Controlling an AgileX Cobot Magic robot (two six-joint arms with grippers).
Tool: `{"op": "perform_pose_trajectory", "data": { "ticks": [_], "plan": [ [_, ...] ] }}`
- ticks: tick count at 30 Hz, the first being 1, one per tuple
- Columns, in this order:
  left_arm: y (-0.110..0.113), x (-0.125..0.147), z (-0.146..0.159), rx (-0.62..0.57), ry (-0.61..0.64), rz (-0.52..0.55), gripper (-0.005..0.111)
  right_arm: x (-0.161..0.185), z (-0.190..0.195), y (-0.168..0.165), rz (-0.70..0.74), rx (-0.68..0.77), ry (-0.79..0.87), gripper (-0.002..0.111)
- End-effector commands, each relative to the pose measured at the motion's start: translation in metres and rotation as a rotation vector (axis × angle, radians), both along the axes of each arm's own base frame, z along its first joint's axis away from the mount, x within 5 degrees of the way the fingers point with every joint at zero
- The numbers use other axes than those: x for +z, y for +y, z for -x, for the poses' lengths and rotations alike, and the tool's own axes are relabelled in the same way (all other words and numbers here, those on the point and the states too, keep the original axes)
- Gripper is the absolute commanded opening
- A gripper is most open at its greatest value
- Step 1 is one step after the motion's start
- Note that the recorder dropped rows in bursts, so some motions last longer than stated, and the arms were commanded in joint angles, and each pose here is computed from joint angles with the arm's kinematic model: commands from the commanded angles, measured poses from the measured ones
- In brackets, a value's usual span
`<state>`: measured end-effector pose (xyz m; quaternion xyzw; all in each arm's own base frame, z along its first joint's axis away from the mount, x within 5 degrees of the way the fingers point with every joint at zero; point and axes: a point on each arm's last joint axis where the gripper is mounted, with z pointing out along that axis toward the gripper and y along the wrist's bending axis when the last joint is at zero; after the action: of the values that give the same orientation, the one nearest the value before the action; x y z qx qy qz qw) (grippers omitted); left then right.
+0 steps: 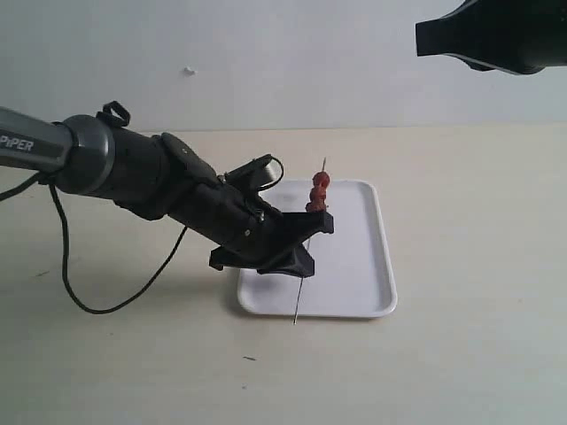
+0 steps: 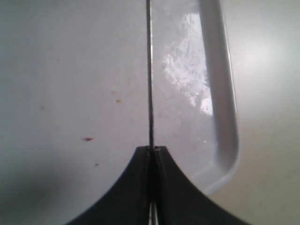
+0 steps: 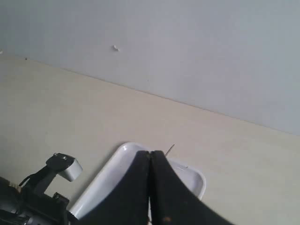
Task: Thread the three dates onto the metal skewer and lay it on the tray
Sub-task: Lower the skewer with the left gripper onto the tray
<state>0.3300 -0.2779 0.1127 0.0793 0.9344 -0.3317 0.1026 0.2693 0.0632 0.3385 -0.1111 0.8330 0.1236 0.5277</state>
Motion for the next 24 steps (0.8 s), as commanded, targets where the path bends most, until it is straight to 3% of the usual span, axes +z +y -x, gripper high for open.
{"op": "perform_pose_trajectory", "data": {
  "ticks": [1,7,17,24],
  "plan": [
    [-0.0049,-0.0006,-0.0035,-0.004,0.010,0.005,0.000,0.0000,0.0014,0.0000,0.005,0.004,-0.005,0.000],
    [-0.0042,-0.0013,-0.0016,-0.047,0.005,-0.016,0.004,0.0004,0.0011,-0.0002,0.005,0.000,-0.009,0.000],
    [-0.0042,-0.0007,-0.0018,-0.018,0.033,-0.002,0.039,0.0001,0.0014,0.0000,0.006,0.004,-0.006,0.000],
    [0.0012,0.0003,-0.0077,0.024,0.047,0.020,0.041,0.0001,0.0014,0.0000,0.010,0.005,-0.007,0.000]
  ]
}}
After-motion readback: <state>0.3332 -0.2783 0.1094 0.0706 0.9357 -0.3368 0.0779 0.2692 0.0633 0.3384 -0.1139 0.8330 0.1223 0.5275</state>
